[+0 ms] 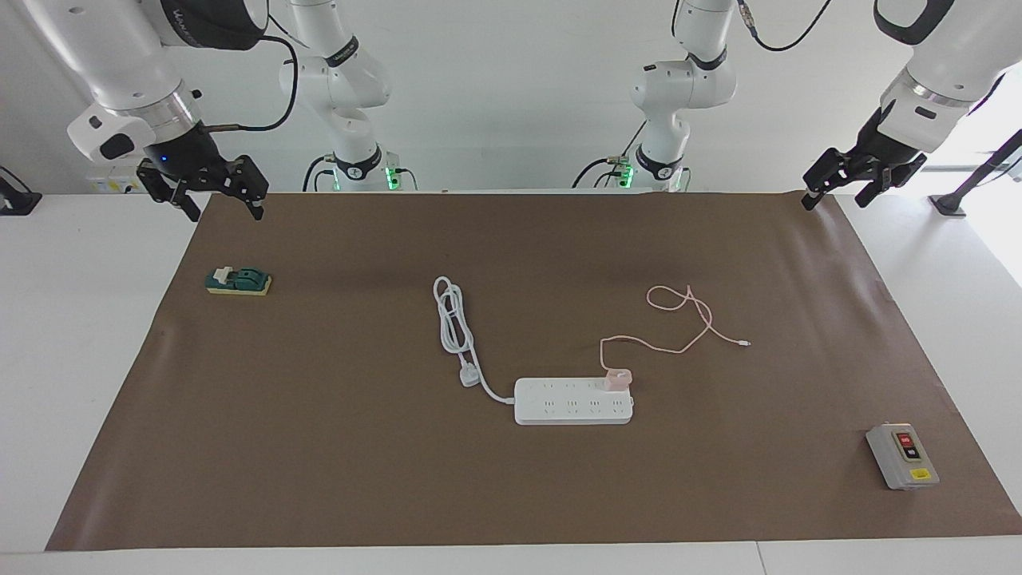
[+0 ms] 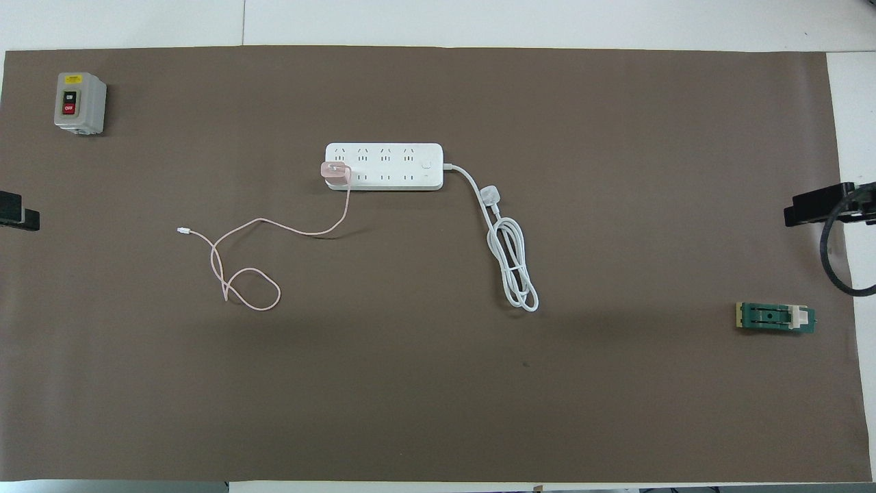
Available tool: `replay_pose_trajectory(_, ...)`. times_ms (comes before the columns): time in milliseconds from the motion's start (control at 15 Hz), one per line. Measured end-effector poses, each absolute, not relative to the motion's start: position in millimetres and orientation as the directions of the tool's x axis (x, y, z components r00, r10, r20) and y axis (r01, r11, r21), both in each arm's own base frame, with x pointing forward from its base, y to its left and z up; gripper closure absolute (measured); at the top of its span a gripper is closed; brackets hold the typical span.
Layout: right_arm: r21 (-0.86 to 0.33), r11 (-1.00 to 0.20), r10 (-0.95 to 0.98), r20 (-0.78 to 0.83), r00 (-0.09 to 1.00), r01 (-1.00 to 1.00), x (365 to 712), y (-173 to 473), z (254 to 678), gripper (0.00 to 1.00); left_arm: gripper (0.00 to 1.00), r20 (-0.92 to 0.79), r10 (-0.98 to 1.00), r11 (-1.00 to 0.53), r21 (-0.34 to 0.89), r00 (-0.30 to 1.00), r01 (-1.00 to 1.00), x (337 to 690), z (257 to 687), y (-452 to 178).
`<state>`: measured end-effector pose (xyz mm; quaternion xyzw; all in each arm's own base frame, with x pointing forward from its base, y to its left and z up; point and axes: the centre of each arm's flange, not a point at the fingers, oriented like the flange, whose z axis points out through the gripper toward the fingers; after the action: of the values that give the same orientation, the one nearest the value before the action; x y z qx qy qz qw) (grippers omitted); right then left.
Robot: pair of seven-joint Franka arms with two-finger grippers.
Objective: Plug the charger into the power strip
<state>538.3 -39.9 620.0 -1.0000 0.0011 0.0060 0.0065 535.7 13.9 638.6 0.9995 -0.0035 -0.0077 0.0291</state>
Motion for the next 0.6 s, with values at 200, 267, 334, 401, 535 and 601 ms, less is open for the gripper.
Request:
replay_pose_trajectory(200,-0.013,-1.000,-0.001,-0.012,1.000,-0.001,538,-39,620,0.00,0.00,-0.021,-0.044,-0.997,0.060,0.999,-0.043,531,637,-5)
replay_pose_trajectory(267,-0.013,-1.000,-0.001,-0.012,1.000,-0.001,538,-39,620,0.00,0.00,-0.022,-0.057,-0.997,0.060,0.998,-0.056,528,636,-12)
replay_pose_trajectory(334,-0.013,-1.000,-0.001,-0.012,1.000,-0.001,538,-39,620,0.00,0.00,-0.022,-0.067,-0.996,0.060,0.998,-0.065,526,636,-17)
replay_pose_trajectory(401,-0.013,-1.000,-0.001,-0.012,1.000,-0.001,538,-39,620,0.00,0.00,-0.021,-0.071,-0.996,0.060,0.997,-0.070,525,637,-19)
replay_pose_trajectory(535,-0.013,-1.000,0.000,-0.012,1.000,-0.001,538,-39,620,0.00,0.00,-0.017,-0.070,-0.996,0.060,0.997,-0.069,523,639,-19)
replay_pose_trajectory(601,-0.013,-1.000,0.000,-0.012,1.000,0.000,538,-39,620,0.00,0.00,-0.015,-0.069,-0.996,0.060,0.998,-0.068,522,640,-18)
